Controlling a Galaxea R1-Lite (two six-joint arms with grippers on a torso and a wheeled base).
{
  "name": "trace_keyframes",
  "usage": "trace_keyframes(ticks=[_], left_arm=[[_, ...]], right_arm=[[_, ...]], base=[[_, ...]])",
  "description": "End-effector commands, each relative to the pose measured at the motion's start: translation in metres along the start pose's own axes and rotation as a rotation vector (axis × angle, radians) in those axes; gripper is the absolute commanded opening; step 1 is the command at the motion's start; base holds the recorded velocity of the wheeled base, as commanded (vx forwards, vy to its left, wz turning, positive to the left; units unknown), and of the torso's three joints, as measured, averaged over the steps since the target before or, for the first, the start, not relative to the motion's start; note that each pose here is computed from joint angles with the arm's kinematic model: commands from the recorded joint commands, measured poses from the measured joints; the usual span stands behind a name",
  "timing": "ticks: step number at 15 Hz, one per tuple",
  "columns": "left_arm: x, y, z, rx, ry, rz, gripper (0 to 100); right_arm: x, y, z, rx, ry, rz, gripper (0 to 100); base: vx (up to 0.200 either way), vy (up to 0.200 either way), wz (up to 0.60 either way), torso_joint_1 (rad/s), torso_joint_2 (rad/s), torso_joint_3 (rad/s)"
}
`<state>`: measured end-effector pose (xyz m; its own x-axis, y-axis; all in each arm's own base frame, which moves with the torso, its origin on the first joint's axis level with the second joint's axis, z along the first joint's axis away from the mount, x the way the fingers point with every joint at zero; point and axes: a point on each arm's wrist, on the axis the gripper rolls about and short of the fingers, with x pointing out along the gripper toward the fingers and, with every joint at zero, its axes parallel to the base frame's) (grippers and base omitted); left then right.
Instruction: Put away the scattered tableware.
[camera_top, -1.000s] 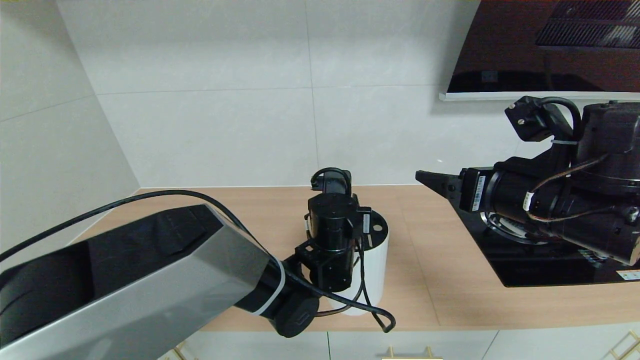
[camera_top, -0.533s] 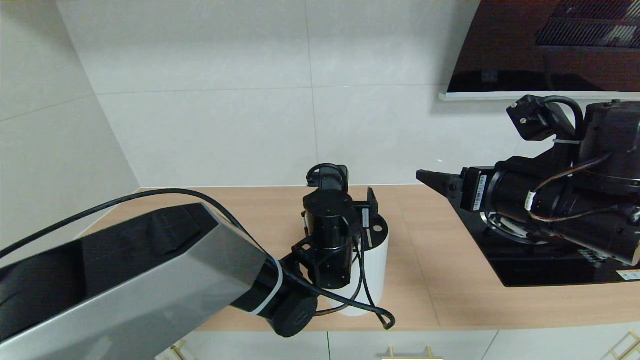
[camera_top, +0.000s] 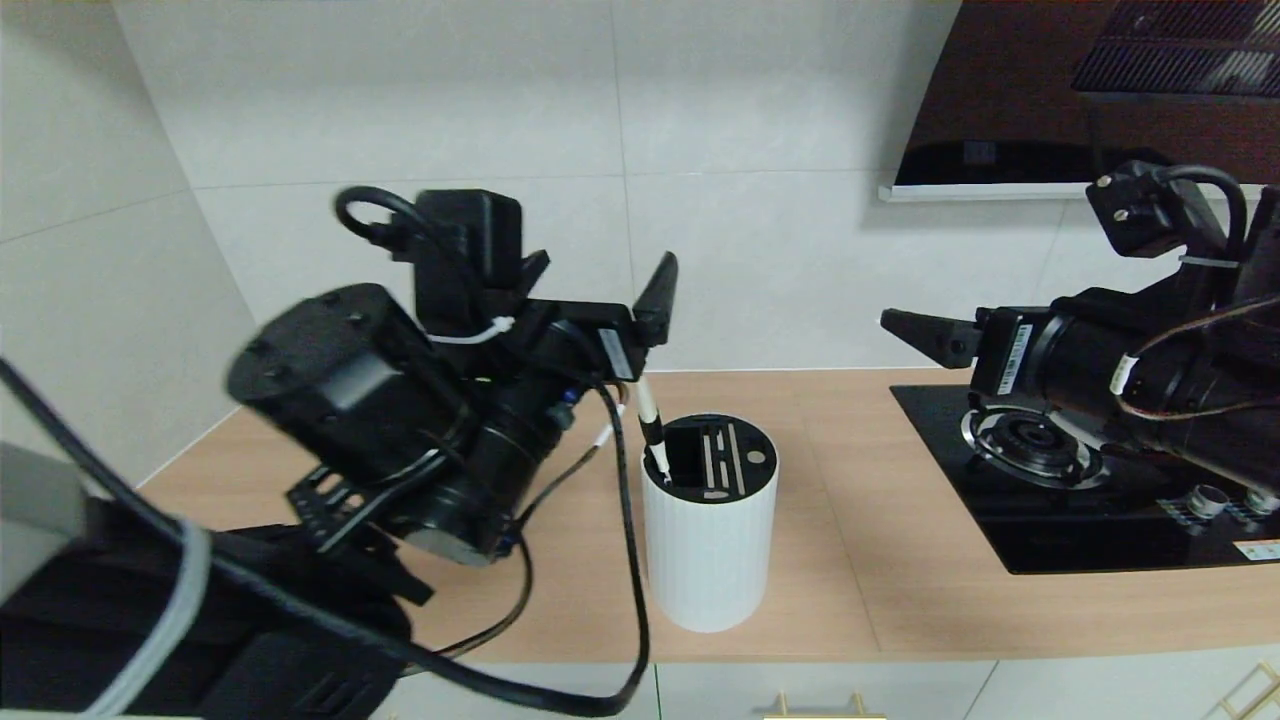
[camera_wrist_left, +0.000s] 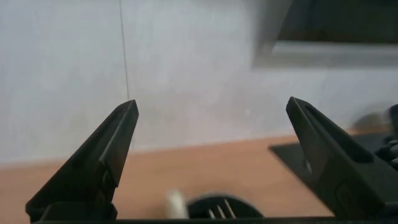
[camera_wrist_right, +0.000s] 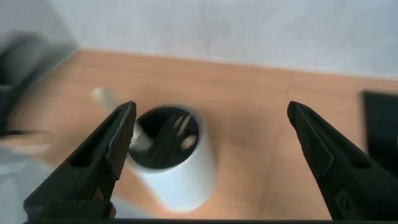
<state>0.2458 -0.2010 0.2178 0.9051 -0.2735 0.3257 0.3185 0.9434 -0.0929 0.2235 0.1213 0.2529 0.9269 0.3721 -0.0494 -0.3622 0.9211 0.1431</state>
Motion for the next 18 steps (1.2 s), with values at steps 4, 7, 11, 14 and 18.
trace_keyframes(ticks=[4,7,11,14,18], left_arm=[[-0.097,0.089,0.065,0.077,-0.026,0.174,100],[-0.162,0.106,0.068,0.113,0.027,0.22,100],[-0.282,0.122,0.072,0.155,0.121,0.278,100],[-0.337,0.117,0.067,0.178,0.098,0.289,100],[-0.337,0.116,0.068,0.135,0.065,0.434,100]], right_arm=[[-0.081,-0.029,0.017,0.001,-0.15,-0.098,100],[-0.139,-0.042,-0.003,-0.005,-0.208,-0.167,100],[-0.236,-0.039,-0.036,-0.015,-0.267,-0.183,100],[-0.268,-0.035,-0.057,-0.055,-0.288,-0.284,100],[-0.288,-0.031,-0.102,-0.208,-0.335,-0.255,100]], base=[[0.0,0.0,0.0,0.0,0.0,0.0],[0.0,0.0,0.0,0.0,0.0,0.0],[0.0,0.0,0.0,0.0,0.0,0.0],[0.0,0.0,0.0,0.0,0.0,0.0],[0.0,0.0,0.0,0.0,0.0,0.0]])
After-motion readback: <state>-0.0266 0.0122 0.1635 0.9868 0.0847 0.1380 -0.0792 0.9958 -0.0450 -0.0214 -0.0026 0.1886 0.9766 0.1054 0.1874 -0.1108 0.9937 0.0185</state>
